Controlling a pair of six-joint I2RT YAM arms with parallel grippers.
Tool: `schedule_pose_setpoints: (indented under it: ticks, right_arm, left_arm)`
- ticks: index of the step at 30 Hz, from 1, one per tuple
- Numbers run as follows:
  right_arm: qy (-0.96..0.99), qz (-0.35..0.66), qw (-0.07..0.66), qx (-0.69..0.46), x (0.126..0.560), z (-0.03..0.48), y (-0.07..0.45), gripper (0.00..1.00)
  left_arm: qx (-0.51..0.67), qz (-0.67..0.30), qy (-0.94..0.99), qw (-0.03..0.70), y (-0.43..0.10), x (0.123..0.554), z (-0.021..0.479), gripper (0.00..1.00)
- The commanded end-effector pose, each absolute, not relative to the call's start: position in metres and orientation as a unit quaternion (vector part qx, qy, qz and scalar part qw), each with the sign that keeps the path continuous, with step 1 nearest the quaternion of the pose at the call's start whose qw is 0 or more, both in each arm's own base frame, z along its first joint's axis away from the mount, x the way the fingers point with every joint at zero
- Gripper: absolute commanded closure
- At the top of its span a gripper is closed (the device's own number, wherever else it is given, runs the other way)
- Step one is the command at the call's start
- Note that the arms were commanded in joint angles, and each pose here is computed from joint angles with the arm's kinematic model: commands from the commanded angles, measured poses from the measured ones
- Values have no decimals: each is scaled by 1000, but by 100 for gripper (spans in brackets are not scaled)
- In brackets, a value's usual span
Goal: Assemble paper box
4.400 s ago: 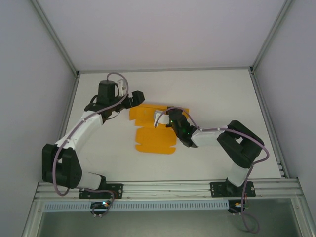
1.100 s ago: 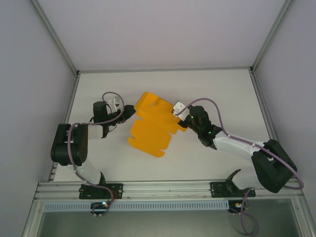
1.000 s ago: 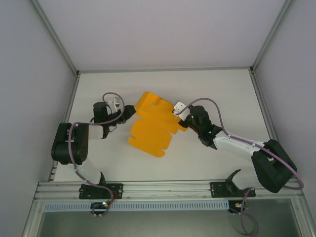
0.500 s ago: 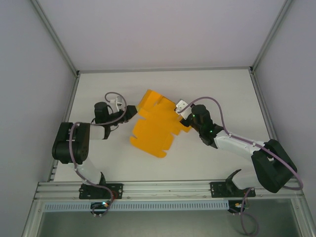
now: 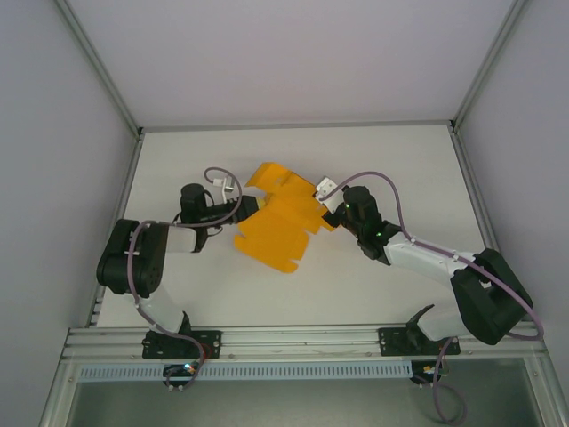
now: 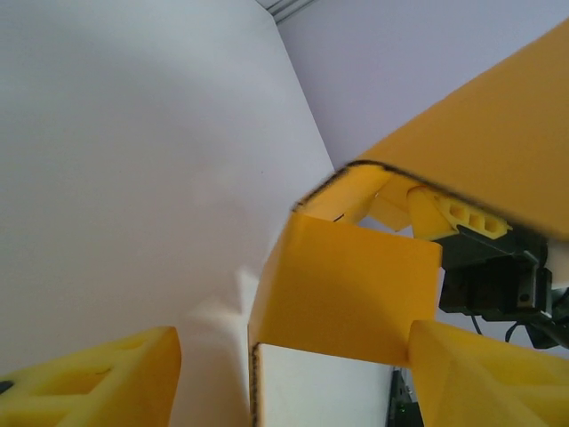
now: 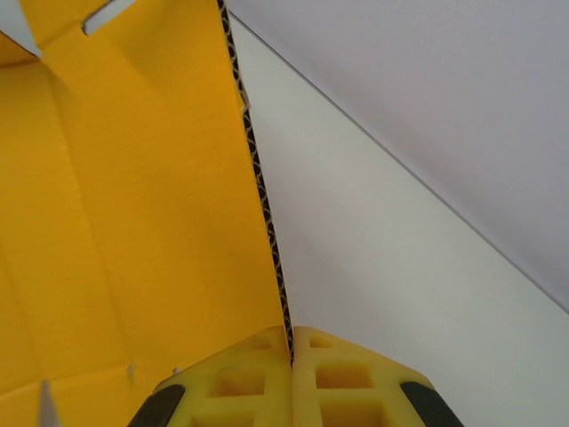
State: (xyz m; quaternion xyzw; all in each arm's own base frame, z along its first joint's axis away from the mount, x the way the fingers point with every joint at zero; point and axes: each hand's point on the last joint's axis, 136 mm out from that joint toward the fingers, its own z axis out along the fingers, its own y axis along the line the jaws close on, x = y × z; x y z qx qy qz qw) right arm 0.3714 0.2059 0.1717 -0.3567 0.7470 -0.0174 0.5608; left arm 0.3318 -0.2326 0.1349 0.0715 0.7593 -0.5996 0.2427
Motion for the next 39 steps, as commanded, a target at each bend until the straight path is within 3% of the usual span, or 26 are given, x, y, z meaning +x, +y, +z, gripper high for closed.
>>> schedule_pose_setpoints:
  ticks: [1, 10, 13, 15, 21, 36, 39]
  right_arm:
    - [724, 35, 587, -360, 367, 194, 227, 100]
    - [716, 65, 586, -374, 361, 193, 237, 100]
    - [720, 60, 581, -374, 362, 191, 235, 100]
    - [724, 50, 581, -369, 363, 191, 232, 100]
    - [736, 30, 570, -365, 364, 190, 221, 100]
    - [756, 45, 543, -362, 366, 180, 225, 100]
    - [757, 45, 540, -364, 366, 180, 225, 100]
  left_arm:
    - [101, -582, 764, 258, -241, 337, 134, 34]
    - [133, -503, 813, 263, -253, 340, 119, 56]
    - [130, -487, 822, 265, -249, 337, 116, 51]
    - [126, -461, 834, 274, -242, 337, 114, 37]
    - [99, -342, 882, 310, -203, 336, 119, 24]
    - [92, -281, 878, 377, -190, 348, 158, 27]
    - [84, -241, 882, 395, -179, 360, 162, 21]
